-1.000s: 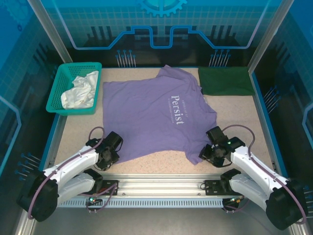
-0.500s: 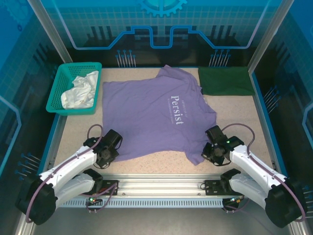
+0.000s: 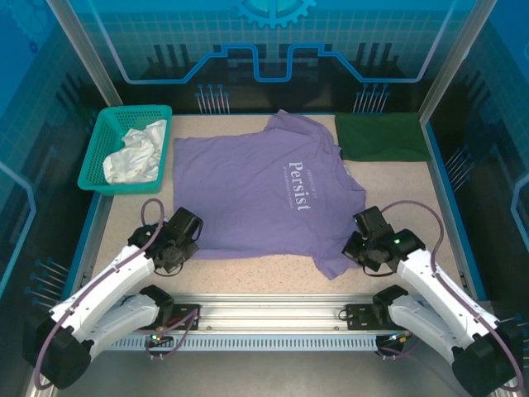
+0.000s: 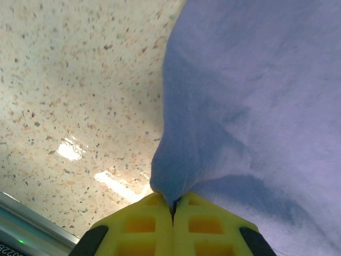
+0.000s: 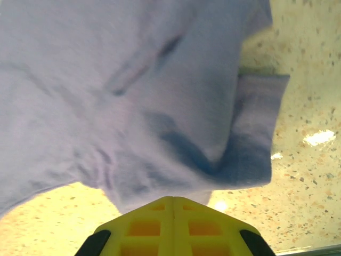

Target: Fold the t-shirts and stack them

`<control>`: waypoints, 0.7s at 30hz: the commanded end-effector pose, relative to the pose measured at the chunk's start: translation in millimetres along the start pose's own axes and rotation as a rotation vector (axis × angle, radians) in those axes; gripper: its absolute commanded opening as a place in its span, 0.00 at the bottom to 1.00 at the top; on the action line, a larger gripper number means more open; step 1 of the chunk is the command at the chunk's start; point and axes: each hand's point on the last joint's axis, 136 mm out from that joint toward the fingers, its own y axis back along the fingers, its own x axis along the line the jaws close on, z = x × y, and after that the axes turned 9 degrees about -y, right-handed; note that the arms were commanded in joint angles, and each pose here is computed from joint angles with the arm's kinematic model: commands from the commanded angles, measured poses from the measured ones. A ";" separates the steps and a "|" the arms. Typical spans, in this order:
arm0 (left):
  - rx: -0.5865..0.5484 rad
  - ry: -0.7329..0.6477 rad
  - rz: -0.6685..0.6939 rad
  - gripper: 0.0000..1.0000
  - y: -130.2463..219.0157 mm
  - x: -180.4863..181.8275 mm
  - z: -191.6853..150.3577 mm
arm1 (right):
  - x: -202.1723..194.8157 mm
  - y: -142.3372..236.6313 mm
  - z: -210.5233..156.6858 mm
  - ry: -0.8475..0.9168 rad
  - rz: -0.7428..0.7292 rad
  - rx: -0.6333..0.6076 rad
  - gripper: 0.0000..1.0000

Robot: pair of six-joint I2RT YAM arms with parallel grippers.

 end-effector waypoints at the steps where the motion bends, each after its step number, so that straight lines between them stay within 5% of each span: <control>1: -0.045 -0.043 0.015 0.00 12.2 -0.3 12.3 | 6.3 13.0 8.3 0.032 -0.028 -0.030 0.00; 4: -0.040 -0.045 0.020 0.00 10.3 -1.0 11.8 | -1.2 2.7 1.7 0.020 -0.057 0.003 0.33; 5: -0.036 -0.046 0.018 0.00 8.8 -1.1 10.3 | -7.0 -2.6 -2.4 0.007 -0.068 0.016 0.36; 11: -0.023 -0.048 0.009 0.00 3.4 -1.1 5.7 | -44.0 -20.5 -20.3 -0.108 -0.113 0.043 0.39; 21: -0.028 -0.064 -0.002 0.00 4.5 -2.9 6.7 | -47.8 -54.3 -20.4 -0.244 -0.095 0.085 0.41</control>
